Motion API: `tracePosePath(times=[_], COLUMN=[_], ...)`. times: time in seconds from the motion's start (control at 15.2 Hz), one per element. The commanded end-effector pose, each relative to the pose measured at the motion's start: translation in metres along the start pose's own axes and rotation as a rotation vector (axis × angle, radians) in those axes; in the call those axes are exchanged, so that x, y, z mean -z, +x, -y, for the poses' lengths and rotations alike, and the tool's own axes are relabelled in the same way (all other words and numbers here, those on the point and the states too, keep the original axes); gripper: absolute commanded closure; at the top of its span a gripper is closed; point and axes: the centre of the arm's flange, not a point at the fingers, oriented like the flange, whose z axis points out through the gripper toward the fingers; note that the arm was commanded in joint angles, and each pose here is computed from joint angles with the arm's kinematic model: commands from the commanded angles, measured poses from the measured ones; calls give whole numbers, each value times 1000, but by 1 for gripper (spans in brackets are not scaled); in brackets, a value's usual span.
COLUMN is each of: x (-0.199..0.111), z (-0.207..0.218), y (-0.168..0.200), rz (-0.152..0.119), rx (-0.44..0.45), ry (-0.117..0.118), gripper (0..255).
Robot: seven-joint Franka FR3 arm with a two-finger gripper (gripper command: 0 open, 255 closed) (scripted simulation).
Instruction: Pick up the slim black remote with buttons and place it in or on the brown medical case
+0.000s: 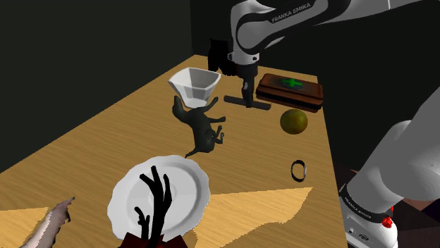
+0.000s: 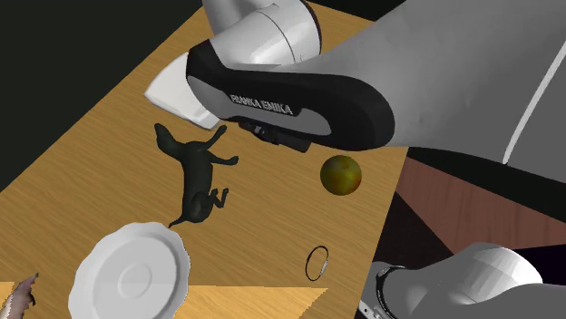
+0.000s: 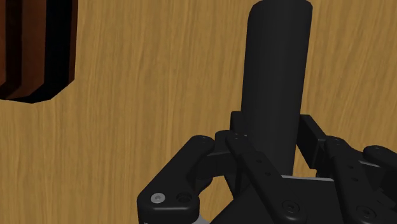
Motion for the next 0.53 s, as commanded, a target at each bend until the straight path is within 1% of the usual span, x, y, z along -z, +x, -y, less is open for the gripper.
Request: tracePosePath(times=[0.0,0.46], x=[10,46], z=[1,2], y=[-4,-12], rz=[0,0], rx=[0,0], ry=[0,0], gripper=[255,255])
